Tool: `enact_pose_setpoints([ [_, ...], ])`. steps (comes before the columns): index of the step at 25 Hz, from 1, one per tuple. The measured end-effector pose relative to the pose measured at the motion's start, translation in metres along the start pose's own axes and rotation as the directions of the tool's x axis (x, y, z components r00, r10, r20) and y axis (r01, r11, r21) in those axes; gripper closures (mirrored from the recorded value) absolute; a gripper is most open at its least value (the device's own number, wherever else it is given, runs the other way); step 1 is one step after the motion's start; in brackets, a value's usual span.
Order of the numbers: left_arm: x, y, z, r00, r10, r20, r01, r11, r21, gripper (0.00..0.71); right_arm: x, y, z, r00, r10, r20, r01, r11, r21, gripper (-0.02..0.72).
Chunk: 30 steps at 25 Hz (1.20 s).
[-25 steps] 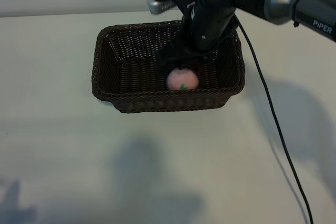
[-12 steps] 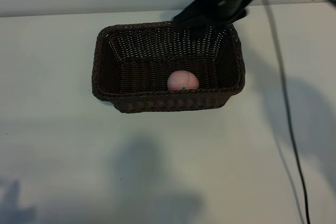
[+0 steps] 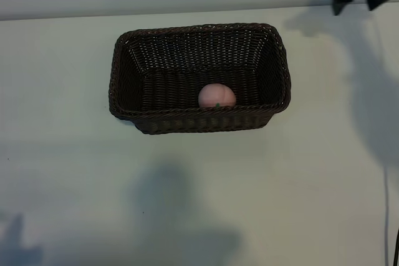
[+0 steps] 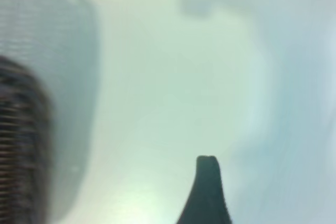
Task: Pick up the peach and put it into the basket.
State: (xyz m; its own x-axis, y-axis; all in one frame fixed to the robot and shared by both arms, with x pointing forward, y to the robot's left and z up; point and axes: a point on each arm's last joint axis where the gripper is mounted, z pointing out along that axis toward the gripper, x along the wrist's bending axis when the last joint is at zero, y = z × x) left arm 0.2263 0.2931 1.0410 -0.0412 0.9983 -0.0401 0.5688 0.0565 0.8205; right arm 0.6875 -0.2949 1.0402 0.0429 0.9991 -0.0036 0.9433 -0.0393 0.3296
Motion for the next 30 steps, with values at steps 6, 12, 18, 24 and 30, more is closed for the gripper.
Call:
enact_pose_setpoints([
  [6,0.0,0.0,0.0,1.0,0.0,0.0,0.0,1.0,0.0,0.117,-0.012,-0.006,-0.001,1.0,-0.003,0.01,0.003,0.997,0.071,0.15],
  [12,0.0,0.0,0.0,1.0,0.0,0.0,0.0,1.0,0.0,0.117,-0.02,-0.007,-0.04,1.0,0.007,0.012,-0.007,1.0,-0.006,0.15],
  [18,0.0,0.0,0.0,1.0,0.0,0.0,0.0,1.0,0.0,0.117,-0.042,-0.025,-0.141,0.998,0.064,0.023,-0.057,0.973,-0.222,0.152],
  [24,0.0,0.0,0.0,1.0,0.0,0.0,0.0,1.0,0.0,0.117,-0.048,-0.077,-0.258,0.995,0.1,0.012,-0.082,0.873,-0.48,0.152],
  [30,0.0,0.0,0.0,1.0,0.0,0.0,0.0,1.0,0.0,0.118,-0.038,-0.161,-0.344,0.996,0.093,-0.003,-0.071,0.74,-0.669,0.152],
])
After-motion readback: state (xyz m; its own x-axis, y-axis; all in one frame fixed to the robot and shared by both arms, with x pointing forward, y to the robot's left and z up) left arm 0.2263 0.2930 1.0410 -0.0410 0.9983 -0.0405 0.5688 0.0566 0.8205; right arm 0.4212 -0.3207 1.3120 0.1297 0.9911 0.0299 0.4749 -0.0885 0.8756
